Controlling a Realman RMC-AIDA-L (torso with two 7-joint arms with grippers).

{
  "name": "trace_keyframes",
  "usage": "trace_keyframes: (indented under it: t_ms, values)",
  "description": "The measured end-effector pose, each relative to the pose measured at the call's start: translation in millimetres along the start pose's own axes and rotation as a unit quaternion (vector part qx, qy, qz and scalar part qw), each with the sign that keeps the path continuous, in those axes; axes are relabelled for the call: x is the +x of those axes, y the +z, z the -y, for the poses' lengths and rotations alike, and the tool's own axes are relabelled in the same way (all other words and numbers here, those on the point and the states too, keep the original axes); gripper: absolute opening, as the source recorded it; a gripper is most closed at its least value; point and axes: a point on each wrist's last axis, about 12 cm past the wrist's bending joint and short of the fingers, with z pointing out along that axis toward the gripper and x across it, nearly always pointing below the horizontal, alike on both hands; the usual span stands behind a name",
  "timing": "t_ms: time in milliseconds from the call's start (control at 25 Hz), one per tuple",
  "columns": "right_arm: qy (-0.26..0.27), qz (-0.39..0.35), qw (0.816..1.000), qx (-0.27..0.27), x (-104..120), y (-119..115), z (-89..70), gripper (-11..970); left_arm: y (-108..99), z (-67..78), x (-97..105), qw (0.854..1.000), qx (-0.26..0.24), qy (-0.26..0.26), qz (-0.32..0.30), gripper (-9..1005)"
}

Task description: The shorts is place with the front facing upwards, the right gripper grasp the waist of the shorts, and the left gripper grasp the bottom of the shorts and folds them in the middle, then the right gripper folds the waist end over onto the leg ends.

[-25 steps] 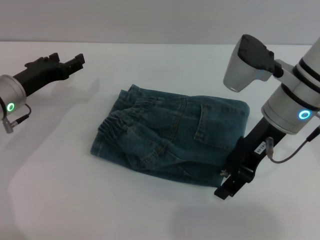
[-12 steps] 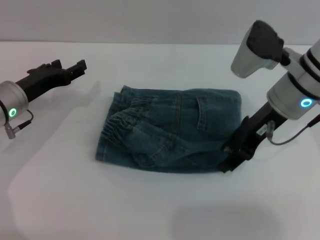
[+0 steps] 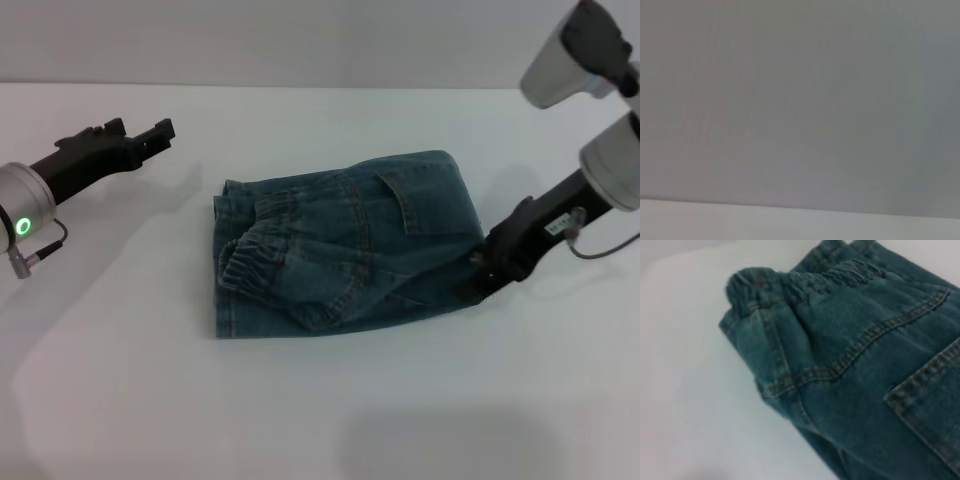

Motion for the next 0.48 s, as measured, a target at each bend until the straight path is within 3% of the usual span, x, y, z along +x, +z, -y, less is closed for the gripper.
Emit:
trace_keyframes:
  t_ms: [120, 160, 200, 320, 480]
  values:
    - [-0.024, 0.022, 0.999, -0.017, 5, -12, -13.6, 603, -3, -0.4, -4, 1.0, 0.009, -0.009, 0.016, 800]
    - [-0.051, 0.059, 0.997, -0.029, 9, -22, -25.2, 603, -5, -1.0, -6, 0.999, 0.014, -0.014, 0.028, 800]
    - [-0.051, 0.059, 0.997, -0.029, 9, -22, -25.2, 603, -9, -1.8, -8, 0.999, 0.019, -0.018, 0.043, 800]
    - [-0.075, 0.151, 0.985, -0.027, 23, -39, -34.6, 603, -19, -3.0, -13, 0.995, 0.036, -0.026, 0.089, 800]
    - [-0.064, 0.33, 0.942, 0.018, 57, -62, -27.7, 603, -38, -6.2, -16, 0.985, 0.051, -0.032, 0.159, 800]
